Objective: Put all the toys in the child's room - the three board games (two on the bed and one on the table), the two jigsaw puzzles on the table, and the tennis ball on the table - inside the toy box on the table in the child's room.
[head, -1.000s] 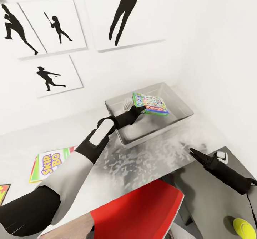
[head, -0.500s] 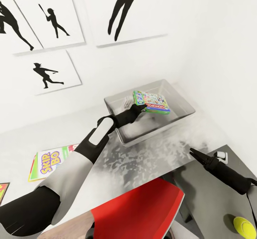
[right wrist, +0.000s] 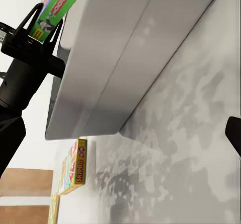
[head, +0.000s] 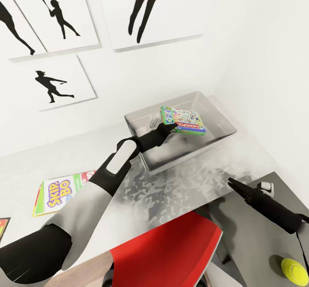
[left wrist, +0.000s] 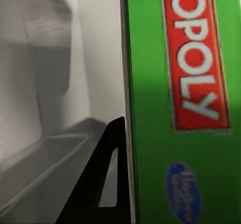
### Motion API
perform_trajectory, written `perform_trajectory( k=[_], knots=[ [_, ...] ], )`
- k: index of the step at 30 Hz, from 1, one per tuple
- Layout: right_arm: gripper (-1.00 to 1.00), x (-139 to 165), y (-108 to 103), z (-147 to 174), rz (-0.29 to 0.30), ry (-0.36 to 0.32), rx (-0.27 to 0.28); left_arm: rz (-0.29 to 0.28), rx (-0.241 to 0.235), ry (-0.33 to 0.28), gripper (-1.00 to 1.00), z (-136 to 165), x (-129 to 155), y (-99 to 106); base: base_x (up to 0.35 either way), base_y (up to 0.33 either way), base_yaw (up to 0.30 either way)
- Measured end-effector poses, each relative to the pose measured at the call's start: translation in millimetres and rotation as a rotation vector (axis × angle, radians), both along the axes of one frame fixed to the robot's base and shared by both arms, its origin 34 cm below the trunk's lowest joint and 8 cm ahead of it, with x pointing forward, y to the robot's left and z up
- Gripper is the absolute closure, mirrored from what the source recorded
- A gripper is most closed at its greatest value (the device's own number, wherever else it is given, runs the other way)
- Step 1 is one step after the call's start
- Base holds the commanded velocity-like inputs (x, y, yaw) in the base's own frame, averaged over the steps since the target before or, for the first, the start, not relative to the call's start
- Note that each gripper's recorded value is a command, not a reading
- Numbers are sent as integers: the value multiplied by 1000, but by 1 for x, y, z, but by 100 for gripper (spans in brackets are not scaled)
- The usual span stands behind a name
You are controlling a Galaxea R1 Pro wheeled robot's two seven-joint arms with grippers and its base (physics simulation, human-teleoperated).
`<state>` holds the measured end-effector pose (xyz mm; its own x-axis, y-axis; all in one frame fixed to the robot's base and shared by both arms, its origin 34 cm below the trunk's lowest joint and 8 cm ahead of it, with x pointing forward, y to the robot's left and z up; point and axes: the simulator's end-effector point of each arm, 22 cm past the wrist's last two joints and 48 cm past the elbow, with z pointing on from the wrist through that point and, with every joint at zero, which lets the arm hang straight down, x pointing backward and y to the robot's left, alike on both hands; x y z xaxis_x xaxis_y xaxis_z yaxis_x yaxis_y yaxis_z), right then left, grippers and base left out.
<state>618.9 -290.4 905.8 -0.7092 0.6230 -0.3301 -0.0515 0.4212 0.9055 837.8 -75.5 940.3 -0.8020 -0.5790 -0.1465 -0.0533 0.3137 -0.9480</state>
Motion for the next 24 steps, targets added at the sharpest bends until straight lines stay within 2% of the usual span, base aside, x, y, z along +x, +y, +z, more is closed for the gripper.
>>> perform_trajectory(
  k=[24],
  knots=[
    [-100, -4, 0, -20, 0, 39, 0, 1, 0, 16, 100, -17, 6, 0, 0, 0, 0]
  ],
)
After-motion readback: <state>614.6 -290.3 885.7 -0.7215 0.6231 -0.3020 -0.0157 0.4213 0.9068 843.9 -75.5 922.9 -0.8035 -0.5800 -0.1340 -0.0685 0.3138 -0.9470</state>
